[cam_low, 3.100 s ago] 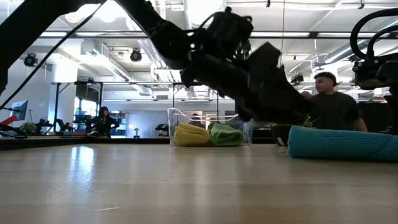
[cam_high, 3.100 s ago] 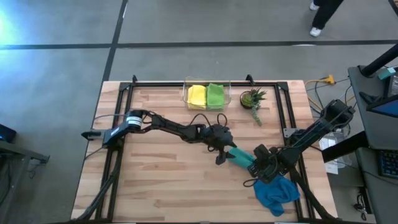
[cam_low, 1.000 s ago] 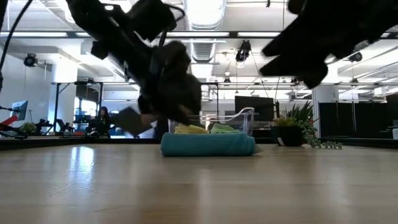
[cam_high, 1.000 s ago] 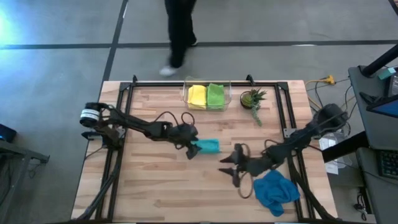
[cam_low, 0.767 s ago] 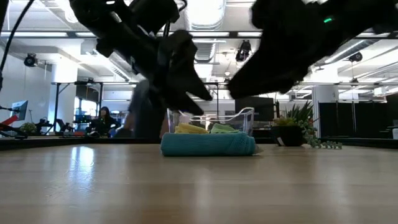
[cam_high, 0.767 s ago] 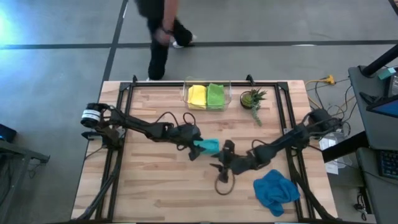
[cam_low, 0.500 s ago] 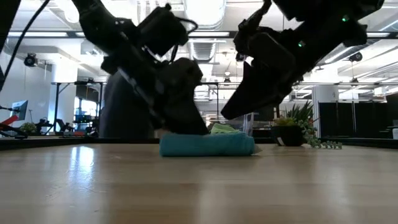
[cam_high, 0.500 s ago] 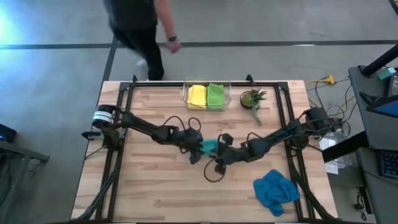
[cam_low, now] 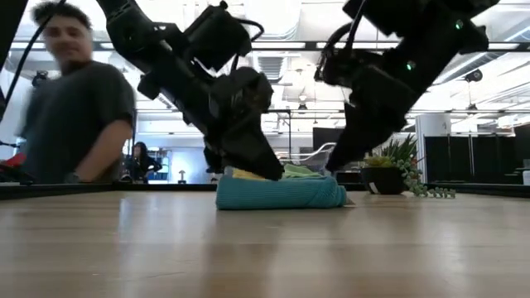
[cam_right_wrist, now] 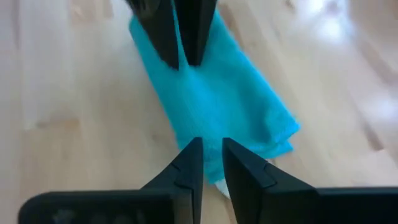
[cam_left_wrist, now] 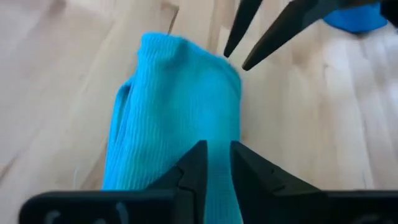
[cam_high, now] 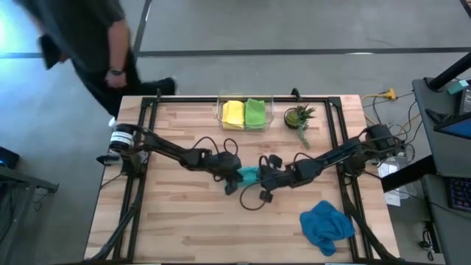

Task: Fold microfiber towels
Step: Put the light blue microfiber towel into the transparent bin

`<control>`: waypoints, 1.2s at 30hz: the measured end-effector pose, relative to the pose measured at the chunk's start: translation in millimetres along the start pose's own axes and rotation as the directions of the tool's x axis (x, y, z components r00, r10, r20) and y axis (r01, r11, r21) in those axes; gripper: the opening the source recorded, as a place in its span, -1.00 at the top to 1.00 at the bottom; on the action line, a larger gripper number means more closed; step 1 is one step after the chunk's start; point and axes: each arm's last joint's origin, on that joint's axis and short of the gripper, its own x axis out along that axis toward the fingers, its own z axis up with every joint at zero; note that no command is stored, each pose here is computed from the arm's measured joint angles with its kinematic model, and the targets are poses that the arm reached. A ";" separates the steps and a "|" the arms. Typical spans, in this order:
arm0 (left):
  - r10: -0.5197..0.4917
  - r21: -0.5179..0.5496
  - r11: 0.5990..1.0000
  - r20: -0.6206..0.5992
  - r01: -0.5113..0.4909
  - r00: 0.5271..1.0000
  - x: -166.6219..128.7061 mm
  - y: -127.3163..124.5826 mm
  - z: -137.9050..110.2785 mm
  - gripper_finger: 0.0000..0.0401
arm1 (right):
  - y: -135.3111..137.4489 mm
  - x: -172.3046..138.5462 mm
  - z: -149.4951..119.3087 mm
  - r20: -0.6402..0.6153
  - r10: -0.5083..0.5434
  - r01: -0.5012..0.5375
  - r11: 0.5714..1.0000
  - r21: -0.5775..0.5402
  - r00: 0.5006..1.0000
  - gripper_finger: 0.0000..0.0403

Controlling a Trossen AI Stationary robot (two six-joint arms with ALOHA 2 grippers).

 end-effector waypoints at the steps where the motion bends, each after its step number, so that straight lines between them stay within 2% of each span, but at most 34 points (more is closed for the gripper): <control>1: -0.004 0.017 1.000 0.007 0.003 1.000 -2.3 -1.1 1.9 0.71 | -0.2 -2.9 2.5 0.015 0.006 -0.006 1.000 0.006 1.000 0.73; 7: -0.041 0.064 0.997 0.076 0.037 0.996 -23.6 -9.1 14.7 0.45 | -5.2 -21.2 6.1 0.044 0.021 -0.024 0.998 0.065 0.999 0.69; 10: -0.015 0.025 1.000 0.015 0.015 1.000 -36.4 -6.5 6.0 0.29 | -8.8 -30.9 -1.0 0.033 0.029 -0.035 0.984 0.174 0.999 0.64; 13: 0.012 -0.029 0.999 -0.050 -0.014 0.999 -48.3 0.1 -11.6 0.17 | -7.7 -42.2 -8.4 0.060 0.074 -0.089 0.947 0.308 0.995 0.58; 14: 0.018 -0.049 0.999 -0.064 -0.021 0.998 -52.4 2.7 -18.8 0.14 | -6.9 -45.3 -10.7 0.079 0.097 -0.119 0.925 0.362 0.992 0.56; 16: 0.028 -0.093 0.995 -0.067 -0.034 0.997 -58.5 7.8 -31.0 0.09 | -4.4 -49.1 -14.9 0.136 0.142 -0.191 0.849 0.492 0.981 0.52; 19: 0.044 -0.153 0.987 -0.059 -0.053 0.997 -63.2 15.8 -49.2 0.08 | -2.4 -47.6 -20.7 0.205 0.184 -0.275 0.677 0.683 0.961 0.45; 20: 0.045 -0.166 0.985 -0.041 -0.052 0.998 -63.3 17.6 -52.7 0.08 | -1.7 -44.8 -22.9 0.208 0.186 -0.279 0.635 0.720 0.960 0.43; 21: 0.053 -0.181 0.982 -0.026 -0.056 0.998 -63.4 19.5 -55.7 0.08 | -0.1 -41.8 -22.6 0.215 0.190 -0.286 0.605 0.743 0.958 0.41; 22: 0.062 -0.186 0.980 -0.015 -0.063 0.998 -63.5 20.9 -57.9 0.08 | 0.8 -39.1 -23.6 0.204 0.192 -0.279 0.592 0.756 0.960 0.40; 28: 0.191 -0.200 0.962 0.013 -0.184 0.982 -54.7 27.1 -60.4 0.08 | 14.7 -18.7 -20.0 0.124 0.224 -0.233 0.570 0.788 0.967 0.45; 31: 0.265 -0.197 0.946 0.007 -0.259 0.964 -52.2 31.1 -64.0 0.08 | 21.6 -7.8 -17.5 0.095 0.227 -0.213 0.578 0.788 0.969 0.53; 36: 0.297 -0.204 0.936 0.025 -0.286 0.954 -43.8 32.6 -63.1 0.08 | 22.7 6.5 -20.9 0.000 0.189 -0.117 0.604 0.788 0.982 0.68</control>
